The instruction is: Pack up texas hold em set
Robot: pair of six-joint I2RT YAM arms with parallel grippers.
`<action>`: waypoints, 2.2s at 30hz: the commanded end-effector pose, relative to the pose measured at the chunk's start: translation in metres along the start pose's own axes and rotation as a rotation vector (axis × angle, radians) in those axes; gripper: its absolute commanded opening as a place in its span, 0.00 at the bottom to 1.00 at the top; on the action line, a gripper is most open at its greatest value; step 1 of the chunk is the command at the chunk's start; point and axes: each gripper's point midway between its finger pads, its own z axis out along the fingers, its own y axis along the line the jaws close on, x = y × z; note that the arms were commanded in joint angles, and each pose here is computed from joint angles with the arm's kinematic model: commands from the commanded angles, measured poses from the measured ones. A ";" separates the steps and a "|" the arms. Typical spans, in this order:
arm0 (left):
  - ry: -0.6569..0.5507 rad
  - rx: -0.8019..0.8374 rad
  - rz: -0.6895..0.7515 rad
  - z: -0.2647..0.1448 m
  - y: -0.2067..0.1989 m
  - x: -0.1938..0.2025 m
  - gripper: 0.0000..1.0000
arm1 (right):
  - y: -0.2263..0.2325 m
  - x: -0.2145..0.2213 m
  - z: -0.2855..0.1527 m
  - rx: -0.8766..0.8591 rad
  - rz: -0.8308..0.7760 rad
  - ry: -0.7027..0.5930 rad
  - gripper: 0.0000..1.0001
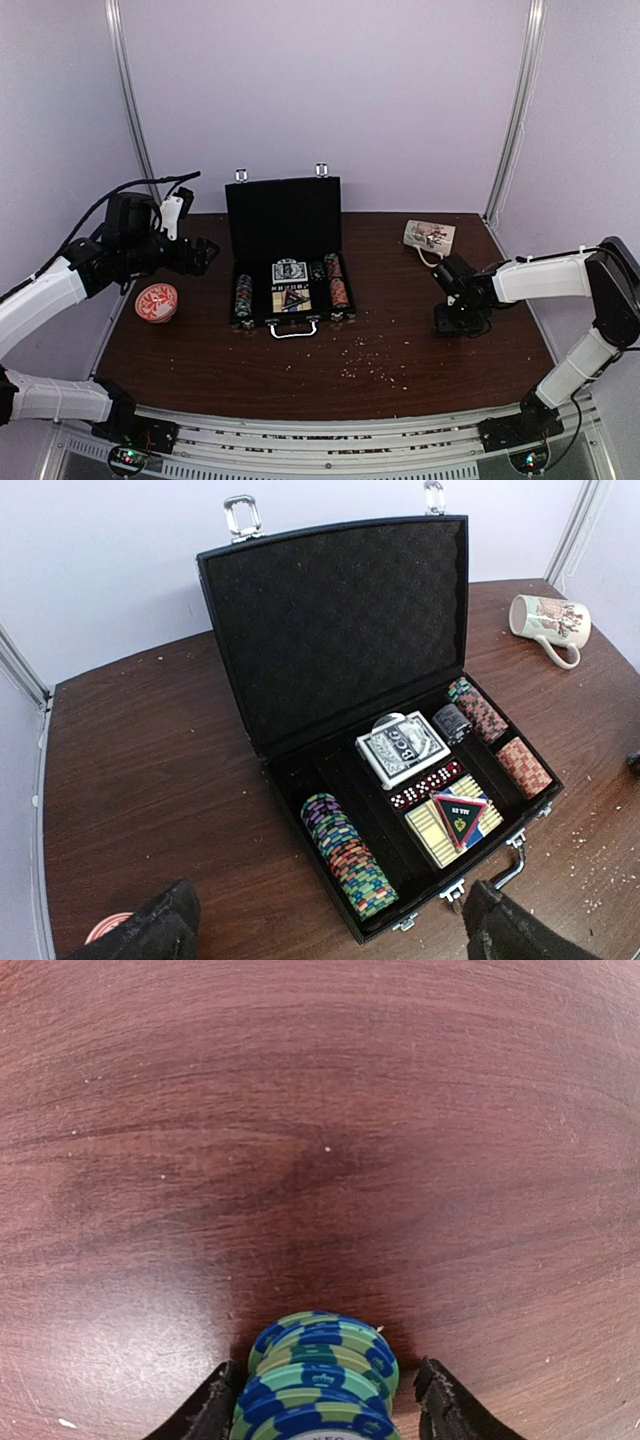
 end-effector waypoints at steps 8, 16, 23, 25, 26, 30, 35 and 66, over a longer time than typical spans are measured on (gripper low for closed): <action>-0.049 0.020 0.004 -0.001 -0.003 -0.010 0.95 | -0.003 0.022 0.012 0.016 -0.047 0.092 0.45; -0.051 0.031 -0.007 -0.002 -0.005 -0.011 0.94 | 0.005 0.023 0.011 0.002 -0.092 0.097 0.29; -0.105 0.255 -0.214 -0.016 -0.040 -0.008 0.88 | 0.020 0.004 -0.013 -0.047 -0.153 0.072 0.21; -0.157 0.276 -0.274 -0.017 -0.044 -0.005 0.87 | 0.024 -0.001 -0.019 -0.051 -0.178 0.070 0.20; -0.185 0.290 -0.303 -0.017 -0.046 -0.003 0.86 | 0.026 -0.002 -0.022 -0.056 -0.189 0.070 0.20; -0.250 0.356 -0.411 -0.013 -0.059 -0.001 0.84 | 0.040 -0.011 -0.038 -0.095 -0.243 0.062 0.18; -0.258 0.480 -0.470 -0.004 -0.105 -0.002 0.83 | 0.074 -0.021 -0.059 -0.167 -0.337 0.044 0.16; 0.144 0.973 -0.792 0.069 -0.277 0.056 0.71 | 0.195 0.014 -0.155 -0.398 -0.760 -0.056 0.16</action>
